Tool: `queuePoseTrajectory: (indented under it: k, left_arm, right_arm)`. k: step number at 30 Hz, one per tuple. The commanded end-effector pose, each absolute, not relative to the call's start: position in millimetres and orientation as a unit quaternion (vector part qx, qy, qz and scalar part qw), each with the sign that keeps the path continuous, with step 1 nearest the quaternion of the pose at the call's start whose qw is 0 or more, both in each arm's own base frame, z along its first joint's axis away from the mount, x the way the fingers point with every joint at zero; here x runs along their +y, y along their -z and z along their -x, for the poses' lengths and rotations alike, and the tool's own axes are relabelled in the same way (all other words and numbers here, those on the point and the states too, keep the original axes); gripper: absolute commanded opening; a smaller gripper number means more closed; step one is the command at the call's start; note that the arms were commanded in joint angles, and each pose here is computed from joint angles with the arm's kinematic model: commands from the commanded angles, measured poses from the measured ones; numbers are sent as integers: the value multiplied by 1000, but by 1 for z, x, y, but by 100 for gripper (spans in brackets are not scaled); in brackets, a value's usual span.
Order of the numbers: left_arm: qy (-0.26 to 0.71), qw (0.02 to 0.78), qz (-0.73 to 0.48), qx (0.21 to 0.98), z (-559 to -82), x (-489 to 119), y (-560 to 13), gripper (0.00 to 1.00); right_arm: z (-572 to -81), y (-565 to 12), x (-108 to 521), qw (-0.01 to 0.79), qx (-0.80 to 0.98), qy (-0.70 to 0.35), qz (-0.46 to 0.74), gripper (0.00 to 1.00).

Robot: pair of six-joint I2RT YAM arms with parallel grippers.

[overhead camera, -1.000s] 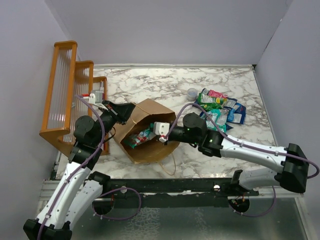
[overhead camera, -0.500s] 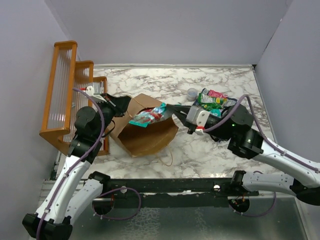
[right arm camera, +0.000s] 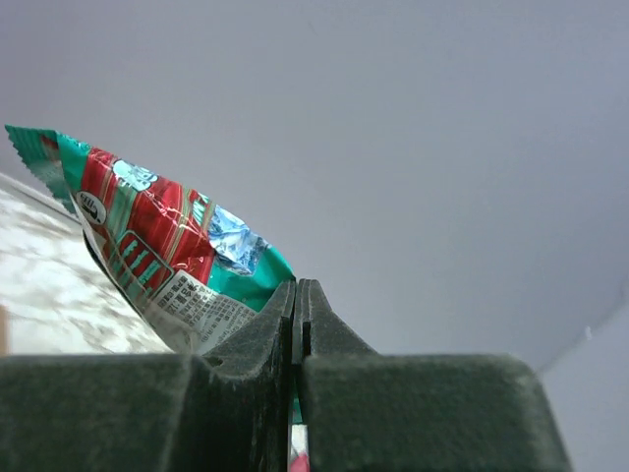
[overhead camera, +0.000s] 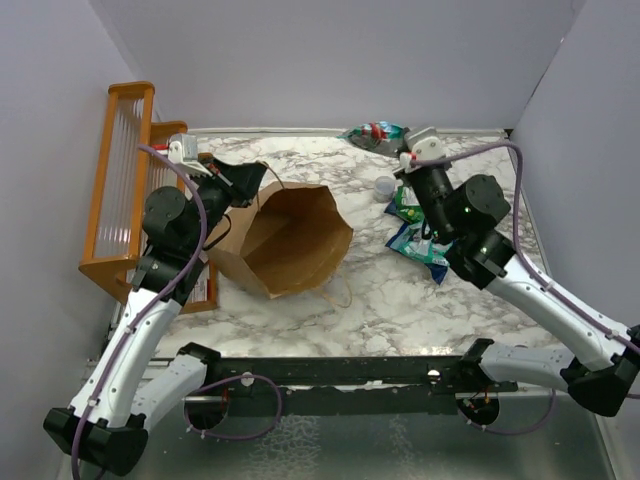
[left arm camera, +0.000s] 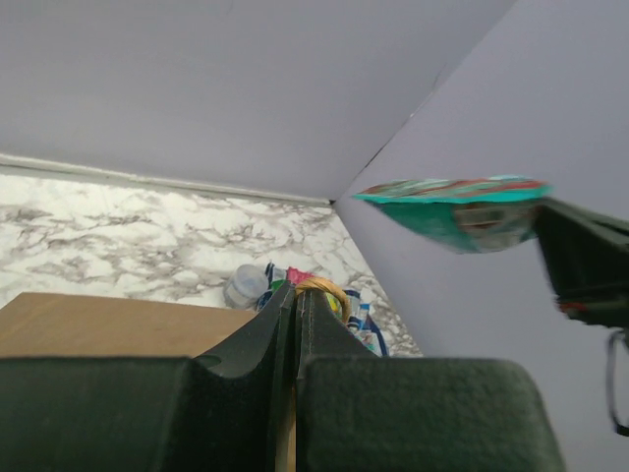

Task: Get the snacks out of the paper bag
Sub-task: Place the snack at the center of the board.

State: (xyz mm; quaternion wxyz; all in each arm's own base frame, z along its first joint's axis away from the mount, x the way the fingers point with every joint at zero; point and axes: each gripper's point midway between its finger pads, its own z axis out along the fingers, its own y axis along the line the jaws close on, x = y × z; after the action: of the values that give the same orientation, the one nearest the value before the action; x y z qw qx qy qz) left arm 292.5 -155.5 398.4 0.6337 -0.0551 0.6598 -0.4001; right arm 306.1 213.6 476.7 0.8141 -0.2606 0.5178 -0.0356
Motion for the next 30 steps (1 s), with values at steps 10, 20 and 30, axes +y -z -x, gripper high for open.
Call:
queuePoseTrajectory:
  k: [10, 20, 30]
  left_arm:
    - [464, 669, 65, 577, -302, -163, -490, 0]
    - [525, 603, 111, 591, -308, -178, -449, 0]
    - [396, 627, 159, 652, -285, -129, -389, 0]
  right_arm:
    - [-401, -296, 180, 703, 686, -34, 183, 1]
    - [-426, -197, 175, 631, 754, -4, 184, 1]
    - [-402, -140, 205, 576, 783, -103, 211, 2]
